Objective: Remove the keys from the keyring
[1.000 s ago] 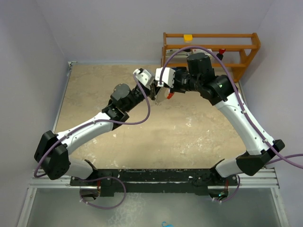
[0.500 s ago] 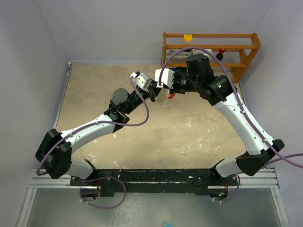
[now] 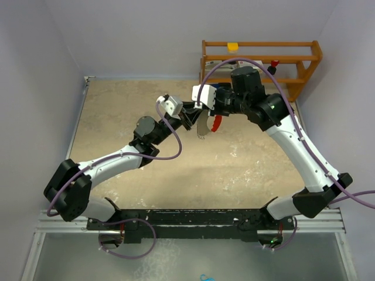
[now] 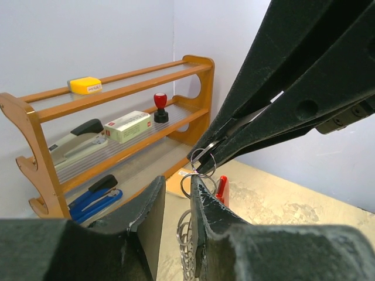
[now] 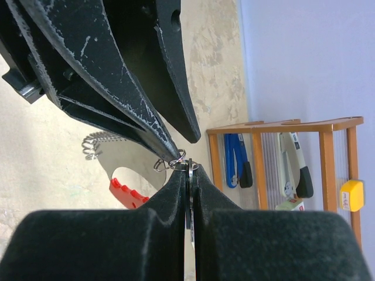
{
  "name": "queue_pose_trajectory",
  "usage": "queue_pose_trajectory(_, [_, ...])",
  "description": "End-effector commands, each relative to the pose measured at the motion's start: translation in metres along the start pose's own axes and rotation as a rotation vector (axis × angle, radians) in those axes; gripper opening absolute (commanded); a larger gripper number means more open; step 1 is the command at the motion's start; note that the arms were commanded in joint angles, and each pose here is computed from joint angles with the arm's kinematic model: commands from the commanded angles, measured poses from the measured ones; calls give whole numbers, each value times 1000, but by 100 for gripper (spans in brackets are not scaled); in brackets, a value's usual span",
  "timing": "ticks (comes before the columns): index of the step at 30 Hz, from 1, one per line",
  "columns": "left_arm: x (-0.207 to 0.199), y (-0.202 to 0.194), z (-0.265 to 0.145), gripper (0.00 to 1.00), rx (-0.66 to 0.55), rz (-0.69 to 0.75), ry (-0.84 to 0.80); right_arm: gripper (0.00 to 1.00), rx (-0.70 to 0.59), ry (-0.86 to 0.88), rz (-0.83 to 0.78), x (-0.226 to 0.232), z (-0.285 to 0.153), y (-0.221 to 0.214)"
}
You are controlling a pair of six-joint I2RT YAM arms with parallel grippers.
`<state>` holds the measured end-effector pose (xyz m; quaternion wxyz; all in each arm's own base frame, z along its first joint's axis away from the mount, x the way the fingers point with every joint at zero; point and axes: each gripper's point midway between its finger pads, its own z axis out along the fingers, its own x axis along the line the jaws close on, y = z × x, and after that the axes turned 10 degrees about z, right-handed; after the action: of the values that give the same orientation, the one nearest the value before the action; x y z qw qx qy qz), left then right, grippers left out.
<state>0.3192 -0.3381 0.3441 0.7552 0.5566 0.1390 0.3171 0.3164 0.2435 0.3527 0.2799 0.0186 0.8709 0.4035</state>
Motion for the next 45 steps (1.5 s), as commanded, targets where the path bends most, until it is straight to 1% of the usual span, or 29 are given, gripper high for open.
queue_pose_trajectory(1, [-4, 46, 2, 22, -161, -11, -24, 0, -73, -27, -22, -3, -12, 21])
queue_pose_trajectory(9, [-2, 54, 6, 23, -207, -29, -16, 0, -75, -20, -21, -1, -13, 21])
queue_pose_trajectory(14, [-4, 57, 12, 27, -222, -43, -29, 0, -74, -18, -24, 0, -13, 22])
queue_pose_trajectory(17, [-3, 57, 17, 27, -224, -47, -31, 0, -73, -17, -23, 0, -13, 21])
queue_pose_trajectory(21, [-3, 57, 24, 20, -216, -45, -36, 0, -75, -16, -25, 1, -13, 22])
queue_pose_trajectory(23, [-4, 57, 26, 10, -217, -39, -42, 0, -74, -13, -24, 1, -12, 22])
queue_pose_trajectory(25, [-4, 58, 27, 2, -219, -32, -47, 0, -75, -13, -25, 1, -12, 22])
queue_pose_trajectory(26, [-4, 57, 27, 0, -217, -29, -48, 0, -73, -13, -25, 1, -11, 21])
queue_pose_trajectory(30, [-5, 58, 25, 0, -211, 2, -54, 0, -68, -21, -24, 0, -12, 20])
queue_pose_trajectory(40, [6, 56, 10, 0, -185, 36, 15, 0, -65, -61, -16, -1, -16, 15])
queue_pose_trajectory(45, [17, 46, 1, 0, -126, 61, 78, 0, -71, -71, -15, -1, -20, 16])
